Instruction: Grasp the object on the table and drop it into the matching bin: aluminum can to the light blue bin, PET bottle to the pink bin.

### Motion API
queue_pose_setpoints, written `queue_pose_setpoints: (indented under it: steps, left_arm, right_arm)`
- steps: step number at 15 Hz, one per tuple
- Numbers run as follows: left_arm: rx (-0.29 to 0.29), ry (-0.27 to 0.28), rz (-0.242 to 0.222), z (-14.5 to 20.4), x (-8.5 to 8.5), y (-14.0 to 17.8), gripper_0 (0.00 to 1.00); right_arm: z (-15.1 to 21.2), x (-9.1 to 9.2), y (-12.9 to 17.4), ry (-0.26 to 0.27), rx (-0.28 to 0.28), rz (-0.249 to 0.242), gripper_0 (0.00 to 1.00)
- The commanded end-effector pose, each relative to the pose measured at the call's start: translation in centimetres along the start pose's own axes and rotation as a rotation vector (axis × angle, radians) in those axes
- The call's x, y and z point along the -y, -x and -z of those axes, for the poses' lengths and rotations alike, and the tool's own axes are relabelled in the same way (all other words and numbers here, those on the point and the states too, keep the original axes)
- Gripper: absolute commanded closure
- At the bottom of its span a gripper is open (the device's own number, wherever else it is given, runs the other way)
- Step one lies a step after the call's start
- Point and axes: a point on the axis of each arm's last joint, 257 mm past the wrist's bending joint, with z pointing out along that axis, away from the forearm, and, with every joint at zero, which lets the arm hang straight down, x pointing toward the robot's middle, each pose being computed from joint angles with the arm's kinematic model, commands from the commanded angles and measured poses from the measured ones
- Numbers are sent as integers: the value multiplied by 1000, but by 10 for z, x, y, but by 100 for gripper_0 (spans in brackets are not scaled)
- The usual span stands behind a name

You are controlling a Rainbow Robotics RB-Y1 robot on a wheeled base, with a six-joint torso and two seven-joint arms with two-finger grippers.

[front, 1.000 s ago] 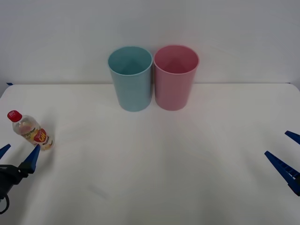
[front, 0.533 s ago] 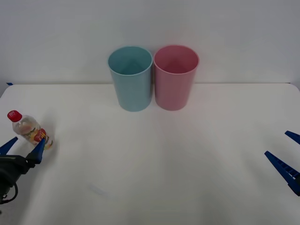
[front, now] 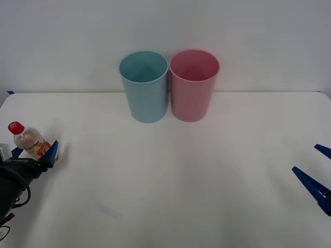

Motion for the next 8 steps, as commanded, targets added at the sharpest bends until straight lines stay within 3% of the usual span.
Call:
queue_pose_setpoints:
  steps: [1, 4, 5, 6, 7, 8]
  left_arm:
    - [-1, -5, -2, -6, 2, 1, 0]
    - [-1, -5, -2, -7, 3, 1, 0]
    - [-1, -7, -1, -7, 4, 0, 58]
    - [-1, -8, -2, -7, 4, 0, 93]
    - [-1, -8, -5, -7, 4, 0, 100]
    - [-1, -8, -7, -7, 4, 0, 100]
  right_arm:
    - [0, 0, 0, 0, 0, 0, 0]
    - [0, 0, 0, 0, 0, 0, 0]
    - [0, 0, 0, 0, 0, 0, 0]
    - [0, 0, 0, 0, 0, 0, 0]
    - [0, 0, 0, 0, 0, 0, 0]
    - [0, 0, 0, 0, 0, 0, 0]
